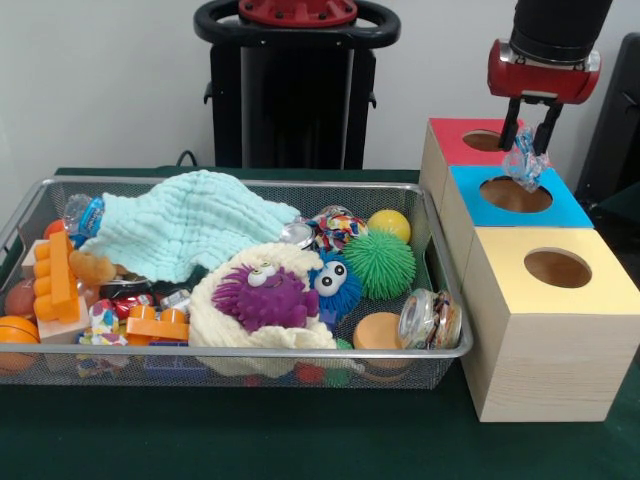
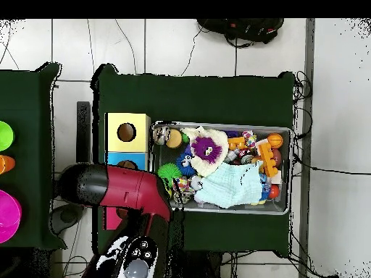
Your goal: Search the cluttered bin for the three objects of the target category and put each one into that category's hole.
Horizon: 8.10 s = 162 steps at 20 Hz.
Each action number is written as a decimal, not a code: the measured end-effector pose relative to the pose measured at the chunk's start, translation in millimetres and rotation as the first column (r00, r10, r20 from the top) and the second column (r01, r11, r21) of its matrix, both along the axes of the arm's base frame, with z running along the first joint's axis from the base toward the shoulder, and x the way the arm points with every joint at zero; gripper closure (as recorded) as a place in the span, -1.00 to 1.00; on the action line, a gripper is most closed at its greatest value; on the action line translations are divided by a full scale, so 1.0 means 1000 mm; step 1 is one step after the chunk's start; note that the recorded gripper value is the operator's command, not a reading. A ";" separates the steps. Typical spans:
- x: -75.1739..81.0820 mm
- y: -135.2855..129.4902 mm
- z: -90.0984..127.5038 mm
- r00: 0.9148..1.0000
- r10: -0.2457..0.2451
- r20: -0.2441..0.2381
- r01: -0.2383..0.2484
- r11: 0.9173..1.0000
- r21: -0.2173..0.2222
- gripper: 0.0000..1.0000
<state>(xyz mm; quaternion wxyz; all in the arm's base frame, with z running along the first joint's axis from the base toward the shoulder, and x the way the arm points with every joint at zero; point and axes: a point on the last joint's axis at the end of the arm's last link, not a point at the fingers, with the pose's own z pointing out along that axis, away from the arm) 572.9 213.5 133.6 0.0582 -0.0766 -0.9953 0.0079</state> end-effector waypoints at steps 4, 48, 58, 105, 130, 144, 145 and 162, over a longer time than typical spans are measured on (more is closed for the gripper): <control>0.000 0.000 0.000 1.000 0.000 0.000 0.000 1.000 0.000 1.00; 0.007 -0.030 -0.014 0.998 -0.055 -0.004 0.055 0.998 -0.007 -1.00; 0.034 -0.091 -0.047 0.987 -0.153 -0.041 0.153 0.988 0.004 -1.00; 0.057 -0.317 -0.043 0.923 -0.383 -0.025 0.384 0.920 0.084 -1.00; -0.031 -0.407 0.021 0.948 -0.316 0.028 0.316 0.949 0.011 -1.00; -0.059 -0.393 -0.010 0.984 -0.037 0.173 0.059 0.990 -0.124 -1.00; -0.062 -0.400 -0.014 0.984 -0.041 0.175 0.062 0.991 -0.116 -1.00; -0.092 -0.472 -0.047 0.977 -0.137 0.165 0.144 0.989 -0.030 -1.00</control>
